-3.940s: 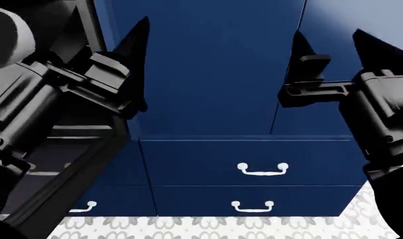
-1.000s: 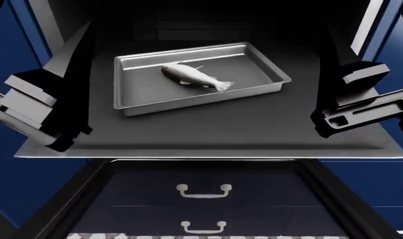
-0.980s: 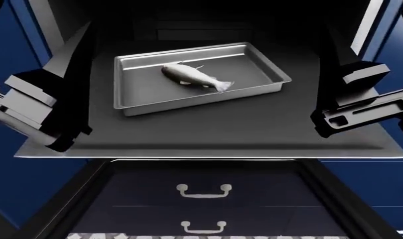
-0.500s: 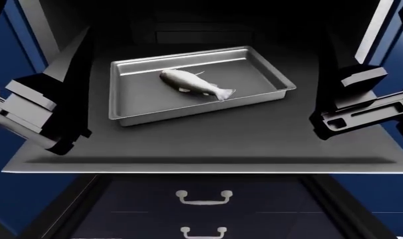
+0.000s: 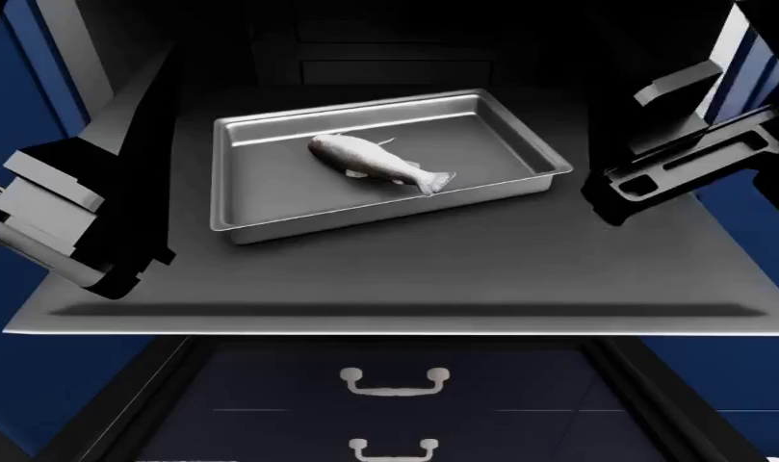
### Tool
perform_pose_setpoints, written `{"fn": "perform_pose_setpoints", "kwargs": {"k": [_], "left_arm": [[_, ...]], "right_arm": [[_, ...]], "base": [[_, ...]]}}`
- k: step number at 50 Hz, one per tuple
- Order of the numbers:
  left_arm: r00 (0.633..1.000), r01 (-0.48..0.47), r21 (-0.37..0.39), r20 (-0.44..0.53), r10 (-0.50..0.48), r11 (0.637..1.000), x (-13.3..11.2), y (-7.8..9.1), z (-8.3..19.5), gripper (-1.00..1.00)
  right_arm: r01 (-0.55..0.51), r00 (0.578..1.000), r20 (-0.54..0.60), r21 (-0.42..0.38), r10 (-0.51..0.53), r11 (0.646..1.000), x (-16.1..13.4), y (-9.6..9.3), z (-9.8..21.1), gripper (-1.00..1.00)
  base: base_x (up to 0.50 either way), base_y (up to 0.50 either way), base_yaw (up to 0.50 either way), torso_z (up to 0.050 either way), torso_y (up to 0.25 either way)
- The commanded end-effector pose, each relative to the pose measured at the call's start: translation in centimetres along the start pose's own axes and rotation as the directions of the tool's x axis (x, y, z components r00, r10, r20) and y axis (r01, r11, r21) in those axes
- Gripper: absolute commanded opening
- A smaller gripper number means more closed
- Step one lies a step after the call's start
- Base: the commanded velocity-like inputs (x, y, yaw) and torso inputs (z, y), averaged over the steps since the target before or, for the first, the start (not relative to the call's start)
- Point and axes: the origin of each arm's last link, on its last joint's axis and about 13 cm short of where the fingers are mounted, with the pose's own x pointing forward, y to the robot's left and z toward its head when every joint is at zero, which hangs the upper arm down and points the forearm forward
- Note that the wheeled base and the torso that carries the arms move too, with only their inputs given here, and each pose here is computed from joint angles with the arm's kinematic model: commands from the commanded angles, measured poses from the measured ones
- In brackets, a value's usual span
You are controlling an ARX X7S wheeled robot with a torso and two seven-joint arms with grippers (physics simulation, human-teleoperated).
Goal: Pick the fish from the top rack in the oven and place it on the plate on the counter.
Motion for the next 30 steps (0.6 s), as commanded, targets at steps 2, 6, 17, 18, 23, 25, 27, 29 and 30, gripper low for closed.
{"fn": "perform_pose_setpoints", "kwargs": {"k": [2,6,17,18,23,25,27,29,30], "left_arm": [[1.0,0.003,0.0,0.006,-0.003,1.0,-0.1,0.1,0.3,1.0],[1.0,0.001,0.003,0.007,-0.001,1.0,-0.1,0.1,0.5,1.0],[1.0,-0.008,0.004,0.009,0.008,1.0,-0.2,0.3,0.5,1.0],[1.0,-0.011,0.004,0.007,0.011,1.0,-0.3,0.3,0.4,1.0],[1.0,-0.015,0.004,0.008,0.015,1.0,-0.4,0.4,0.4,1.0],[1.0,-0.017,0.001,0.007,0.017,1.0,-0.5,0.4,0.3,1.0],[1.0,-0.015,0.001,0.006,0.015,1.0,-0.5,0.4,0.4,1.0],[1.0,-0.012,0.003,0.007,0.012,1.0,-0.4,0.3,0.6,1.0],[1.0,-0.011,0.003,0.007,0.011,1.0,-0.4,0.3,0.7,1.0]], "right_arm": [[-0.194,0.977,-0.087,0.018,0.195,0.981,4.4,-1.9,4.7,1.0],[-0.242,0.964,-0.119,-0.013,0.239,0.97,6.5,-2.7,6.4,1.0],[-0.279,0.946,-0.169,0.013,0.277,0.96,11.9,-4.2,8.3,1.0],[-0.285,0.943,-0.175,0.01,0.282,0.959,12.3,-4.2,8.4,1.0],[-0.282,0.939,-0.195,0.03,0.283,0.959,13.2,-4.3,8.2,1.0],[-0.274,0.935,-0.218,0.055,0.279,0.96,13.4,-4.4,8.0,1.0],[-0.269,0.928,-0.241,0.088,0.283,0.959,13.7,-4.6,7.8,1.0],[-0.26,0.924,-0.263,0.099,0.278,0.96,14.3,-4.9,7.8,1.0],[-0.262,0.922,-0.265,0.11,0.283,0.959,14.4,-4.9,7.8,1.0]], "base": [[0.0,0.0,0.0,0.0,0.0],[0.0,0.0,0.0,0.0,0.0],[0.0,0.0,0.0,0.0,0.0],[0.0,0.0,0.0,0.0,0.0],[0.0,0.0,0.0,0.0,0.0],[0.0,0.0,0.0,0.0,0.0],[0.0,0.0,0.0,0.0,0.0],[0.0,0.0,0.0,0.0,0.0],[0.0,0.0,0.0,0.0,0.0]]}}
